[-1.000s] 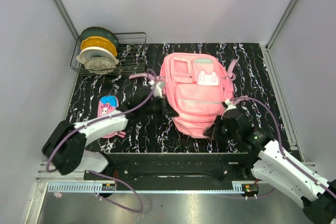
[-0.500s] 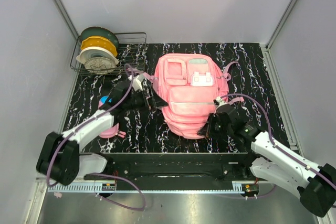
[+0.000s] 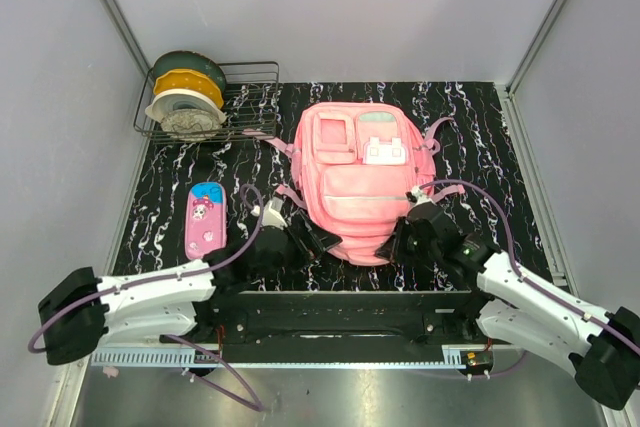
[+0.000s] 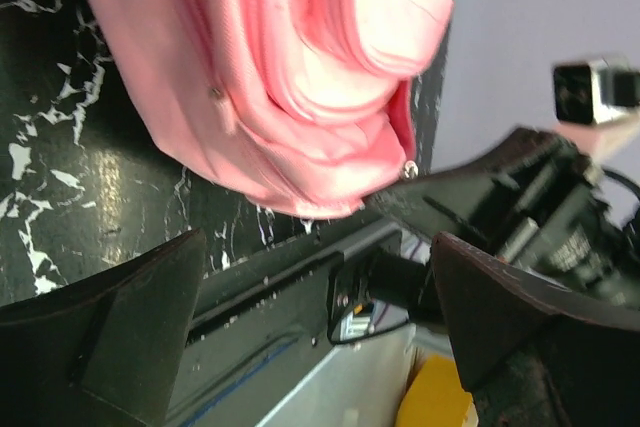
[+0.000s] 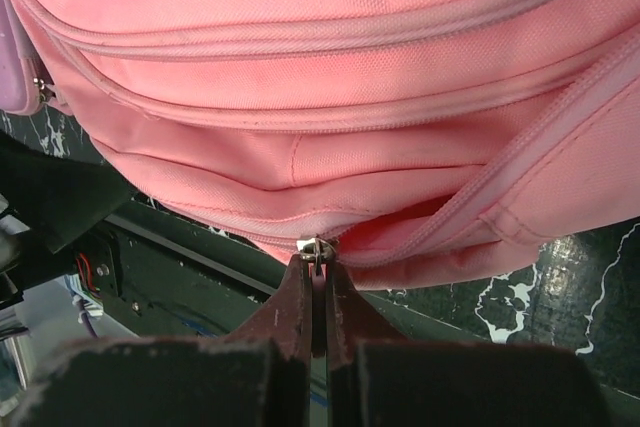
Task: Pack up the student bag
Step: Zip the student bag at the center of the board.
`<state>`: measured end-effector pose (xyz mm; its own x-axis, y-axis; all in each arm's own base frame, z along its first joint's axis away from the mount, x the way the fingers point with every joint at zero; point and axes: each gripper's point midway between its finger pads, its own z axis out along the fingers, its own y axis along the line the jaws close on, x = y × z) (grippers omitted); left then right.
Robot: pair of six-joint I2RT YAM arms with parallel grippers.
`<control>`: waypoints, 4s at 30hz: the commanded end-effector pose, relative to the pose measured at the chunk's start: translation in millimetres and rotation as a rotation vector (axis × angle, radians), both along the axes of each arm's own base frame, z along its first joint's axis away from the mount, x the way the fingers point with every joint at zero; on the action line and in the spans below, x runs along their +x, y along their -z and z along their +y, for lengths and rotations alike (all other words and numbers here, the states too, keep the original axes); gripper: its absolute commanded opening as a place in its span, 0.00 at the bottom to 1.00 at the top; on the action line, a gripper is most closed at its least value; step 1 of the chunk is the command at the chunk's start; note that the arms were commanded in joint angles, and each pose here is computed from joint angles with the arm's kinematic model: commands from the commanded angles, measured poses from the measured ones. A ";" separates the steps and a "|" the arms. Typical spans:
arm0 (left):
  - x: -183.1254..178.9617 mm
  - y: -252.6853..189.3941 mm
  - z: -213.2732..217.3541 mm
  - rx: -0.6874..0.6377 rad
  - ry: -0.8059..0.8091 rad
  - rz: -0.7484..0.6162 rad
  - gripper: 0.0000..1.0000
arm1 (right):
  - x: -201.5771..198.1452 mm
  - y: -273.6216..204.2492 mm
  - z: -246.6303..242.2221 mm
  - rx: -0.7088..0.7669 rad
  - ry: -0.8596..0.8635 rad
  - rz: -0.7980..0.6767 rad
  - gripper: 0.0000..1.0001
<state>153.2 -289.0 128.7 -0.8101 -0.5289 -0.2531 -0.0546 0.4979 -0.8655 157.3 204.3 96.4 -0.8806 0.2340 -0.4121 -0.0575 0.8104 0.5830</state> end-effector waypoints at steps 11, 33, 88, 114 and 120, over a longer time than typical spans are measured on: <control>50.9 -33.1 -56.1 -0.208 -0.150 -0.044 0.65 | -2.0 -15.6 20.6 0.017 -0.001 -0.080 0.00; 57.2 -18.3 121.9 -0.002 -0.171 -0.151 0.00 | -7.9 8.0 20.6 -0.078 -0.121 -0.069 0.00; 11.6 -28.4 38.2 -0.128 -0.264 0.064 0.99 | -2.0 9.5 47.1 -0.059 -0.130 0.002 0.00; 27.2 -10.5 119.3 -0.152 -0.493 -0.080 0.00 | -4.9 30.0 18.5 -0.144 -0.056 -0.014 0.00; 18.3 -15.1 135.0 -0.132 -0.470 -0.111 0.00 | -2.5 18.8 38.4 -0.087 -0.116 -0.023 0.00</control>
